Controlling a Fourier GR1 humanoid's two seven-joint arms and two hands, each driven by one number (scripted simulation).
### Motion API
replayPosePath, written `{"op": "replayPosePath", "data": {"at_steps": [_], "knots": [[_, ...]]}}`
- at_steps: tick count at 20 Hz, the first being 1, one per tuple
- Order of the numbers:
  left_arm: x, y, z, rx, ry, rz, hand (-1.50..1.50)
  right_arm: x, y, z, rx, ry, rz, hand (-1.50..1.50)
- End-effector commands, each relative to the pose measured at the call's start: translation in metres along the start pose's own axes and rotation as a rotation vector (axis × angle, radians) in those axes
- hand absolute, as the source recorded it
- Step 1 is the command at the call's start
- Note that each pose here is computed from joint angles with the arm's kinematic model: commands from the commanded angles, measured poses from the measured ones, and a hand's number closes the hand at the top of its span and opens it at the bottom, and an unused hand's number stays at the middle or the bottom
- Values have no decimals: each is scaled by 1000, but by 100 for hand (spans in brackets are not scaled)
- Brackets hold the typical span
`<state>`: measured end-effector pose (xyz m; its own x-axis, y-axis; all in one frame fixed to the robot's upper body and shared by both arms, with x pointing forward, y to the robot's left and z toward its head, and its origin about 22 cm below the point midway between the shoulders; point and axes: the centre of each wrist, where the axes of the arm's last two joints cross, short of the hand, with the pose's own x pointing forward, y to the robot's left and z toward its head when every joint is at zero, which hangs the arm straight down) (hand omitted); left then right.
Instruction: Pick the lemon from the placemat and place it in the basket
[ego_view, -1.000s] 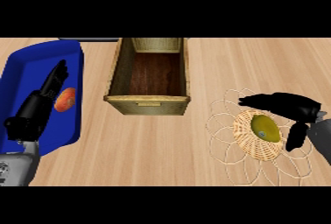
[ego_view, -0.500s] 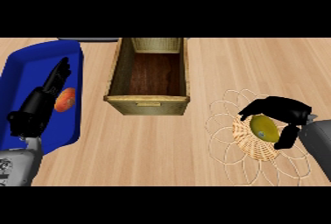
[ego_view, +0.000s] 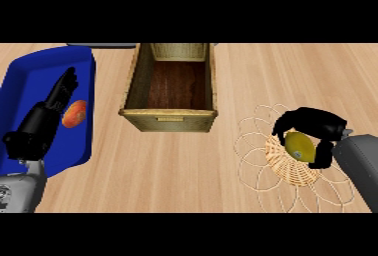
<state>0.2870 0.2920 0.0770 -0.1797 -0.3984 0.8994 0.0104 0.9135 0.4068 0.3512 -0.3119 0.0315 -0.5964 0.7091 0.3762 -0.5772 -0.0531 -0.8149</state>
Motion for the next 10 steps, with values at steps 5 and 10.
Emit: {"op": "replayPosePath", "data": {"at_steps": [5, 10], "knots": [[0, -10, -7, -10, 4, 8, 0, -11, -34, -5, -142, 200, 9, 150], [3, -1, -9, -8, -22, 2, 0, -30, -101, 44, -332, 697, 46, 150]]}}
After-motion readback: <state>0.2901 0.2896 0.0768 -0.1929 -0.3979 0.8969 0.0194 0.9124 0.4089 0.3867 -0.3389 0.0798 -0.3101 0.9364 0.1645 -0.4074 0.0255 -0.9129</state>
